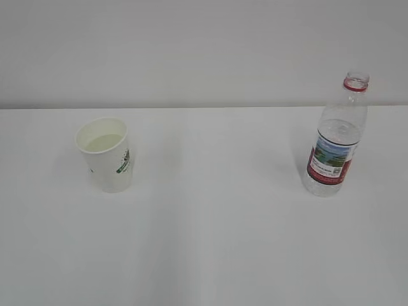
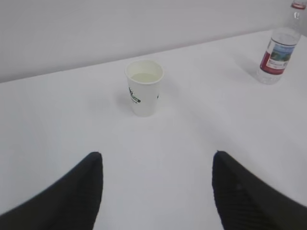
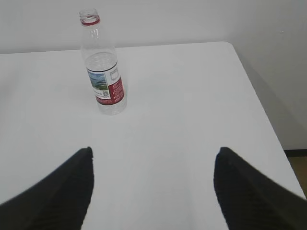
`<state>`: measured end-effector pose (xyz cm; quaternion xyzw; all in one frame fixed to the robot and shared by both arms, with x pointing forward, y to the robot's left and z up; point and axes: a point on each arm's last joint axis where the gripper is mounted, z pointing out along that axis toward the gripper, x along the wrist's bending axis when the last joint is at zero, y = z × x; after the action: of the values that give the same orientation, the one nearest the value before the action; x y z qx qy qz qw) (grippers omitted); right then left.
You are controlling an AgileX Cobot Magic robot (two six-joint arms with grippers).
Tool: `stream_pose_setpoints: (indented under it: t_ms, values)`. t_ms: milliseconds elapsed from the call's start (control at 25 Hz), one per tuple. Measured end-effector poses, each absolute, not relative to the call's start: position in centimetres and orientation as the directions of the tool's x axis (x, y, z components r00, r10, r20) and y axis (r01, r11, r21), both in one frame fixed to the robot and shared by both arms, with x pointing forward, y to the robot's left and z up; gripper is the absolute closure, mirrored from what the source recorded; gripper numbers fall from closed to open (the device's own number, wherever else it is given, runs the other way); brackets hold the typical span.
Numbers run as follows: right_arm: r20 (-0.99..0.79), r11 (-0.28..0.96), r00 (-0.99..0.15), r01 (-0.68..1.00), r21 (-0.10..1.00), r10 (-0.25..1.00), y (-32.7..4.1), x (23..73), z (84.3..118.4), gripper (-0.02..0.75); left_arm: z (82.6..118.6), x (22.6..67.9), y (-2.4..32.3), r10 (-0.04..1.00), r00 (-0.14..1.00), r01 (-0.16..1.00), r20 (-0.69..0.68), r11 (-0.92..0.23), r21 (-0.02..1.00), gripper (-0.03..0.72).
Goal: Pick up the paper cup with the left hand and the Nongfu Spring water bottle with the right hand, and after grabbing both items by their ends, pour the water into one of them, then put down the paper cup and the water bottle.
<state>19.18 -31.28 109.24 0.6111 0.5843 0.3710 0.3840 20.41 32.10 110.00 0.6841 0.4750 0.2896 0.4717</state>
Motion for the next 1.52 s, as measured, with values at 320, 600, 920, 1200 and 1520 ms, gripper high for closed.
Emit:
stream_pose_setpoints:
  t_ms: [320,600,920,1200,1520]
  values:
    - [0.023,-0.03,0.021,0.431,0.902,0.999,-31.0,19.2,109.2,0.15,107.7,21.1,31.7,0.928,0.368,0.494,-0.058,-0.142,0.858,0.172]
    - [0.043,-0.038,-0.003,0.434,0.9,0.999,-30.8,19.2,109.2,0.15,105.8,22.0,31.3,0.931,0.359,0.552,-0.067,-0.154,0.819,0.172]
    - [0.027,-0.021,-0.007,0.478,0.878,1.0,-30.7,19.9,108.0,0.15,105.8,22.6,31.0,0.928,0.366,0.511,-0.073,-0.135,0.849,0.21]
    - [0.011,-0.005,-0.007,0.516,0.857,1.0,-30.7,20.6,106.9,0.15,105.9,22.7,31.0,0.93,0.362,0.499,-0.066,-0.133,0.856,0.218]
    - [0.015,-0.003,-0.018,0.53,0.848,1.0,-30.5,21.7,105.6,0.151,105.7,23.2,31.1,0.937,0.348,0.478,-0.042,-0.138,0.868,0.219]
